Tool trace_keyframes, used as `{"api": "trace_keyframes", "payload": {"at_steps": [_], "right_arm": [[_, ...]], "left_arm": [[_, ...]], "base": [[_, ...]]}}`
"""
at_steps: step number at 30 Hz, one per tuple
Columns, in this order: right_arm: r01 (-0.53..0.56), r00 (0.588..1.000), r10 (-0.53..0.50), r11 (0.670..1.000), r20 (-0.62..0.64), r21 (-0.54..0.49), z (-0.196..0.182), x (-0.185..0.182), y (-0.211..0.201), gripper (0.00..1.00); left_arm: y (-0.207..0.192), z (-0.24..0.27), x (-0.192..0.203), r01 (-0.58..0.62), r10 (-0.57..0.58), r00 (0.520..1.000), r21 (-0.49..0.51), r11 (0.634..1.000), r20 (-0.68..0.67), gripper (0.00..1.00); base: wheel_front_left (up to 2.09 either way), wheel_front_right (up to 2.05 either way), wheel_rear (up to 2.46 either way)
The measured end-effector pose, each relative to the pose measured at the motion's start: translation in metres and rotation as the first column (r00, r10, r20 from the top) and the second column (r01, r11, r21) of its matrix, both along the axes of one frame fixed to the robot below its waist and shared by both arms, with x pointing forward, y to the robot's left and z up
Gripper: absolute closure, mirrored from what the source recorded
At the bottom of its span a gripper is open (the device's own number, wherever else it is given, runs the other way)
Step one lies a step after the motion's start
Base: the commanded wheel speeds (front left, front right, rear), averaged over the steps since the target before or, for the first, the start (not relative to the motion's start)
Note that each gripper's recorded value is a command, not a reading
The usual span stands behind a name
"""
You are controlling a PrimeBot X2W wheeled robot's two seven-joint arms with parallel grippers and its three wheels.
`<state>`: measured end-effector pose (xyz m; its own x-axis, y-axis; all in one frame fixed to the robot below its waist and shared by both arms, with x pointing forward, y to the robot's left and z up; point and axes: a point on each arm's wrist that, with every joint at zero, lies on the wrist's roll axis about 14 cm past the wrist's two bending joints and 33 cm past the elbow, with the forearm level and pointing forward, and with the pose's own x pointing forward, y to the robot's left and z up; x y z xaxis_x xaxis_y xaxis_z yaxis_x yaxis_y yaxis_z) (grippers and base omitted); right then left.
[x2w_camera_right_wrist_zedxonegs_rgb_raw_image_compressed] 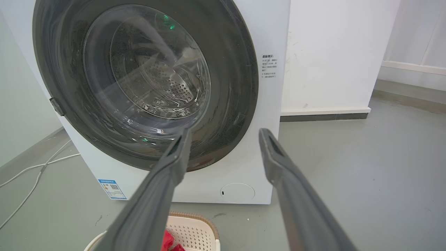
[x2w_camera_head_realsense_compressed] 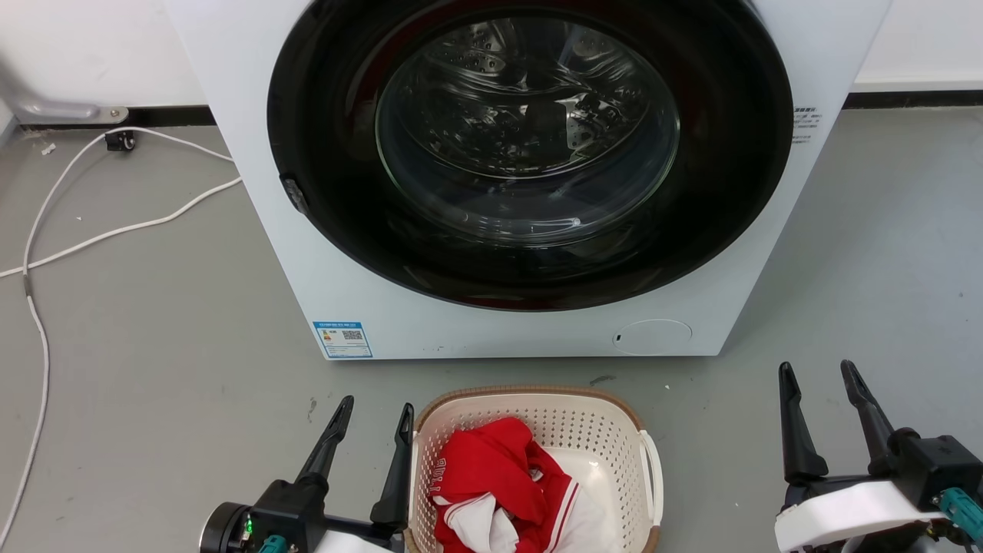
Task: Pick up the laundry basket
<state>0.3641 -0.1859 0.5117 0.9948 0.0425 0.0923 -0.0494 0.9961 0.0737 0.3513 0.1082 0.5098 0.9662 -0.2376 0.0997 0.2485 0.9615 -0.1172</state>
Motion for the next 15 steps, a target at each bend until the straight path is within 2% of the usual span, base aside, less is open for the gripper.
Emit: {"api": "trace_keyframes", "payload": {"at_steps": [8,15], "right_arm": [[0.0,1.0,0.0,1.0,-0.008,0.003,-0.003,0.004,0.0,0.0],[-0.005,0.999,0.004,1.0,-0.052,-0.015,-0.016,0.02,0.001,0.0]], "left_arm": [[0.001,-0.004,0.004,-0.002,0.002,1.0,0.004,1.0,-0.013,0.0],[0.001,-0.018,0.024,-0.004,0.005,0.999,0.005,1.0,-0.051,0.0]], "base": [[0.0,0.0,0.0],[0.0,0.0,0.0]]}}
